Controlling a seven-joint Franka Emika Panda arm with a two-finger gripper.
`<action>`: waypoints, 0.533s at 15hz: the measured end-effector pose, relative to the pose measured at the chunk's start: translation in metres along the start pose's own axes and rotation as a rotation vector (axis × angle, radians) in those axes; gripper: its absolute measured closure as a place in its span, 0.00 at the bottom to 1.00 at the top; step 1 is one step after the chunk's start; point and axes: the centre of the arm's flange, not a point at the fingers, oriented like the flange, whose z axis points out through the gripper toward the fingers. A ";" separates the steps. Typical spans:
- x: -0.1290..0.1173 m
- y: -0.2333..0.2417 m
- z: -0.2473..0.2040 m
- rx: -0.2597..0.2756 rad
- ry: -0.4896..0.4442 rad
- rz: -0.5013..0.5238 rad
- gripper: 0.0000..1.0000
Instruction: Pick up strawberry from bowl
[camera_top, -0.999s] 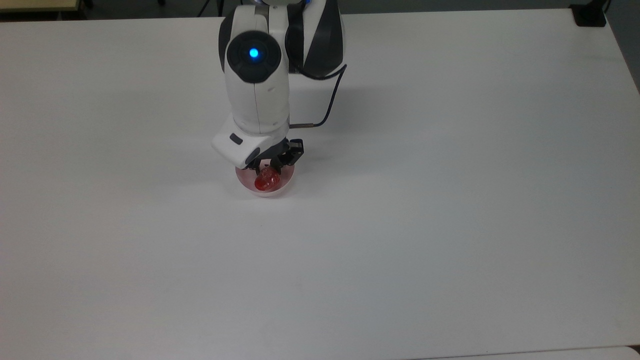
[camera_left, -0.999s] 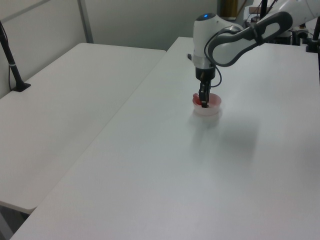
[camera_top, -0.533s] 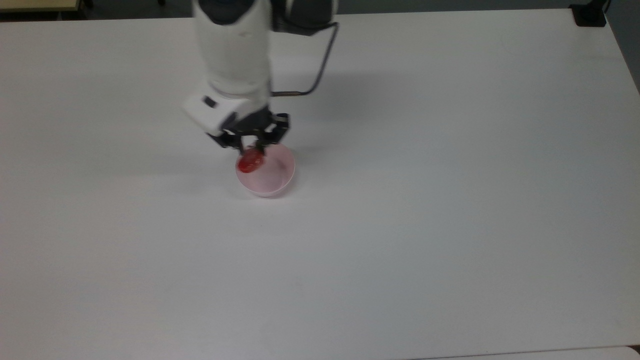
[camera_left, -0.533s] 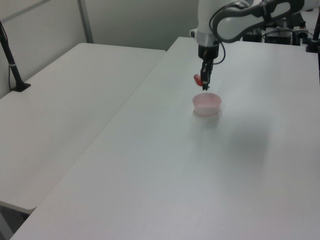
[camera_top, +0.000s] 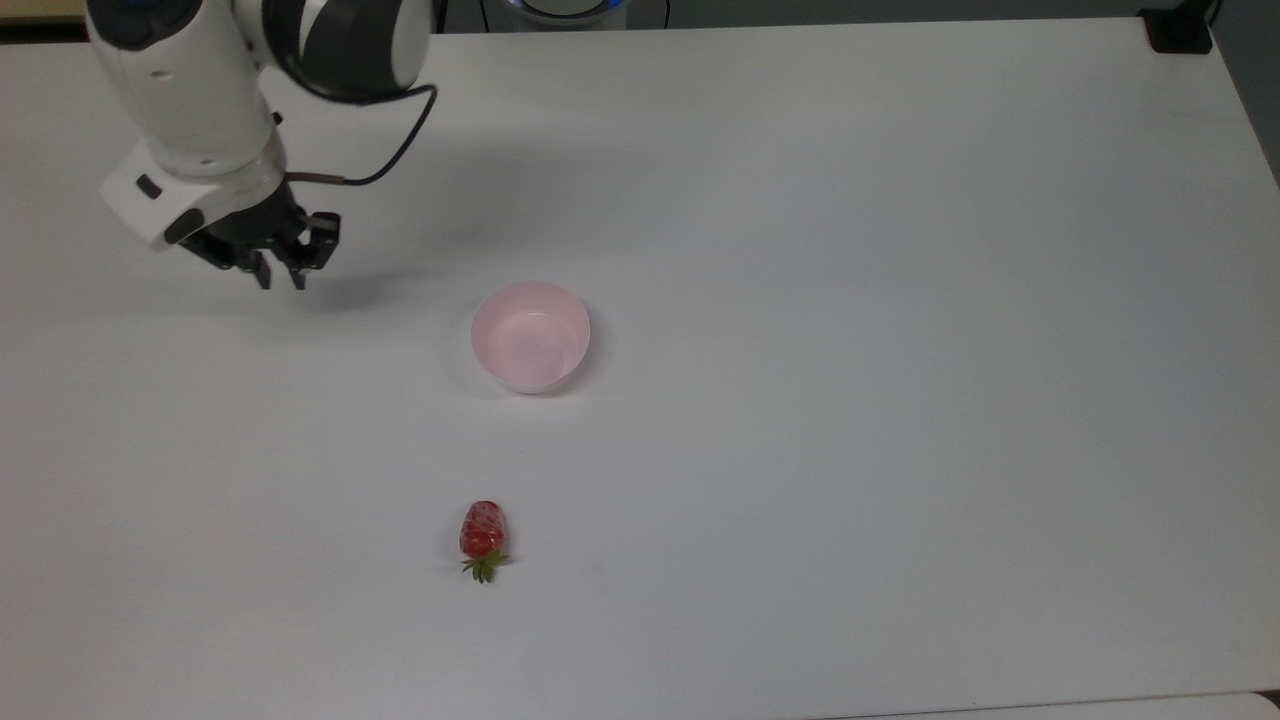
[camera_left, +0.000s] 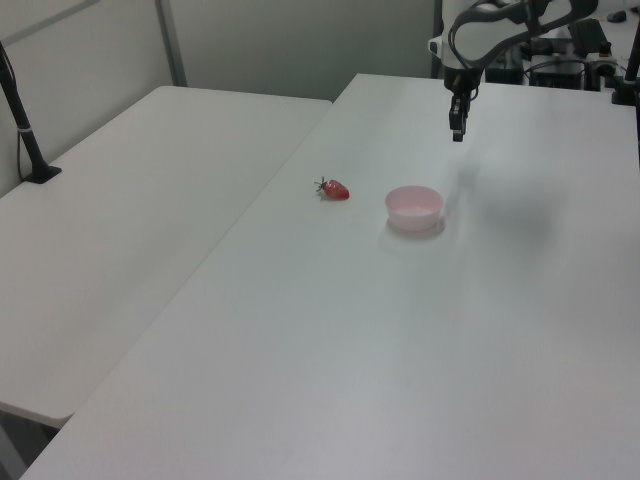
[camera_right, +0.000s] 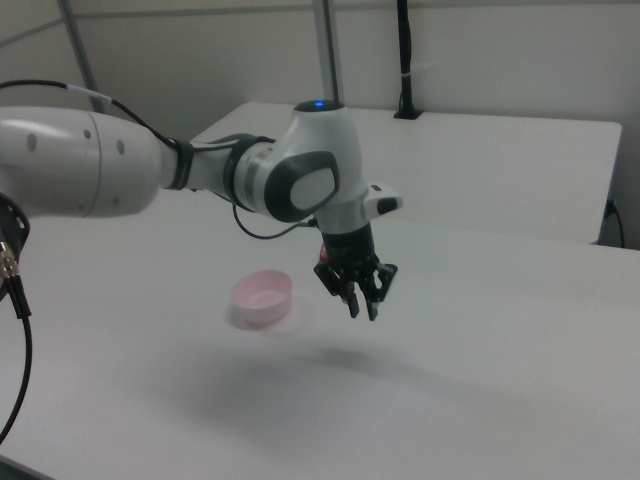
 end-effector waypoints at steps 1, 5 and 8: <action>0.001 0.003 0.006 -0.007 0.003 0.000 0.67; 0.006 -0.003 0.015 -0.010 -0.001 -0.012 0.64; 0.009 -0.009 0.012 -0.011 0.007 0.000 0.35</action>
